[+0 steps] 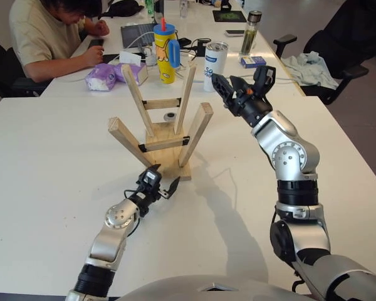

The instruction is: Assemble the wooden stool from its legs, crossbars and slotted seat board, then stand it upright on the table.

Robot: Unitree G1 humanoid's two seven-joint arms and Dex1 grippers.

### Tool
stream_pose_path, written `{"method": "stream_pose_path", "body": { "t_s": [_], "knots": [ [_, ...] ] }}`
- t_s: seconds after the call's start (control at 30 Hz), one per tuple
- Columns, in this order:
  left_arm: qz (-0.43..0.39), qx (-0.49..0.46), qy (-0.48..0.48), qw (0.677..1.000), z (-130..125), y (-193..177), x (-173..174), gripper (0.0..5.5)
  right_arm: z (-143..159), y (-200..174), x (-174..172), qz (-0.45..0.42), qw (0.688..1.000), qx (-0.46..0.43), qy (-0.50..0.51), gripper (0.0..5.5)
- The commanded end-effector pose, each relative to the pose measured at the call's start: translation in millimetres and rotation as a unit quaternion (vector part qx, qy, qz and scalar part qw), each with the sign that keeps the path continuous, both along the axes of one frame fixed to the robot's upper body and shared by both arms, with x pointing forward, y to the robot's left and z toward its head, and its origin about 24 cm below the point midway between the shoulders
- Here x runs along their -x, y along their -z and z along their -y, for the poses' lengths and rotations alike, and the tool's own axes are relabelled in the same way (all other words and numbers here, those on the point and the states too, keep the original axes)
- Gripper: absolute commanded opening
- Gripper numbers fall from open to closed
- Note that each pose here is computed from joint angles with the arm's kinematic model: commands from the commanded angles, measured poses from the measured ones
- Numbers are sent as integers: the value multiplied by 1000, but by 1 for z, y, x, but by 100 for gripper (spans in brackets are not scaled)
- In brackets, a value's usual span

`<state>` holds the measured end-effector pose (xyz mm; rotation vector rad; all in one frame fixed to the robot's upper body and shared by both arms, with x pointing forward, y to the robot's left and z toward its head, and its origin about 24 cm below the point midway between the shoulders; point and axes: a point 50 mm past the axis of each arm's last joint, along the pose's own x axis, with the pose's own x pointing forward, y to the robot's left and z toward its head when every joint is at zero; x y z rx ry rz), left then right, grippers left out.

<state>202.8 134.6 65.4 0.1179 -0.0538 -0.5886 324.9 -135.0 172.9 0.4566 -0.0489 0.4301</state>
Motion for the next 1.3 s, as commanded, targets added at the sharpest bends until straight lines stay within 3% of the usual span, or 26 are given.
{"method": "stream_pose_path", "body": {
  "t_s": [0.03,0.17,0.3,0.5,0.53,0.67,0.73,0.87,1.07,1.2,1.3],
  "knots": [
    [1,-18,-42,999,-25,0,50,417,25,27,25,-29,995,35,93,372],
    [6,-14,-171,985,-55,-8,67,417,41,43,47,-49,984,72,155,372],
    [48,39,-328,943,-89,-35,19,417,41,35,48,-25,979,97,177,372],
    [89,41,-382,919,-95,-78,-26,417,38,19,40,-1,975,100,200,372],
    [88,26,-367,926,-89,-79,-30,417,24,14,38,17,980,104,171,372],
    [35,10,-297,954,-52,-64,-45,417,-80,10,54,53,987,130,-84,372],
    [15,6,-280,960,-41,-59,-51,417,-94,22,62,30,981,154,-118,372],
    [1,-17,-324,946,-60,-55,-52,417,-46,49,47,-45,977,203,-40,372],
    [17,-36,-364,931,-84,-58,-43,417,6,59,31,-84,964,244,63,372],
    [56,-23,-402,913,-89,-71,-36,417,20,41,35,-62,971,181,142,372],
    [88,-25,-376,922,-76,-81,-36,417,-4,20,40,-8,984,150,101,372]
  ]
}}
